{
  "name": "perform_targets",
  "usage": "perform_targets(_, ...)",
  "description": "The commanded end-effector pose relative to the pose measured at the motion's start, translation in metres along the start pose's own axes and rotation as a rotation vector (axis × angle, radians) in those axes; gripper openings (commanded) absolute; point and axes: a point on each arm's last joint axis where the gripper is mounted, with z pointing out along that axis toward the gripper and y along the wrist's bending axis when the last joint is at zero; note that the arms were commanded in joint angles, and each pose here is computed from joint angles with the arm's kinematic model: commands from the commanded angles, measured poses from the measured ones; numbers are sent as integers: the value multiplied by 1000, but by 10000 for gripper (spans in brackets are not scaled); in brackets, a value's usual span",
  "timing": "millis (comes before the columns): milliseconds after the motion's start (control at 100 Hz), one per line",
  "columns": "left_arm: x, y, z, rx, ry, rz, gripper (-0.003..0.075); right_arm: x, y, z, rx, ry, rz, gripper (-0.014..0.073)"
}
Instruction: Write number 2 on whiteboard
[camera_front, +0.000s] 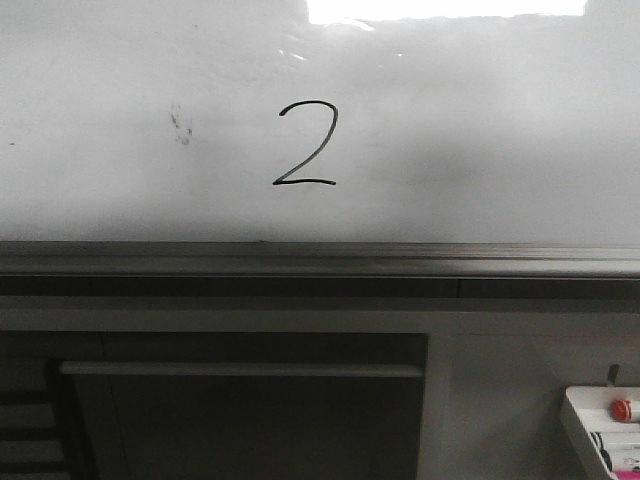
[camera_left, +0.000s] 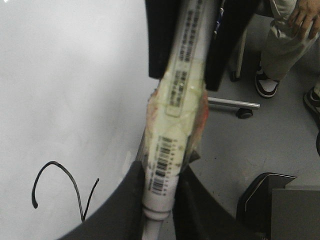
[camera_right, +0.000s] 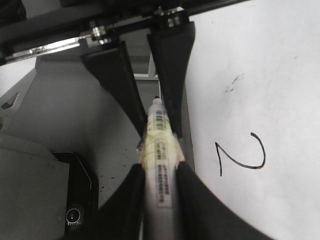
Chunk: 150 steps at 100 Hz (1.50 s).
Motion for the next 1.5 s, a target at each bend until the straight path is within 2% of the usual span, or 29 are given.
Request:
perform_targets(0,-15,1,-14,-45,-88,-6,41,-12,3,-10,18,-54,5,222)
perform_targets(60,-15,2,-15,-49,-87,-21,41,-14,1,-13,47,-53,22,314)
perform_targets(110,-13,5,-16,-59,-85,-32,41,-16,0,-17,73,-45,36,350)
perform_targets(250,-7,15,-32,-127,-79,-108,41,-20,3,-42,191,1,114,352)
perform_targets(410,22,24,-59,-272,-61,-243,41,-12,16,-79,409,70,342,352)
perform_targets(510,49,23,-74,-398,-84,-318,41,-11,32,-98,524,21,448,352)
perform_targets(650,93,22,-86,-602,-127,-449,41,-9,54,-107,605,-83,532,352)
perform_targets(750,119,25,-90,-739,-174,-554,41,-2,68,-108,640,-139,584,352)
perform_targets(850,140,30,-85,-806,-181,-647,41,8,79,-105,649,-147,594,352)
perform_targets(1010,158,43,-72,-824,-144,-727,41,17,84,-99,648,-136,607,352)
perform_targets(1180,169,57,-60,-863,-128,-749,41,20,83,-96,644,-128,614,352)
perform_targets(1390,176,61,-49,-835,-86,-778,48,20,83,-96,644,-128,614,352)
perform_targets(1490,176,61,-49,-830,-83,-780,110,20,83,-96,644,-128,614,352)
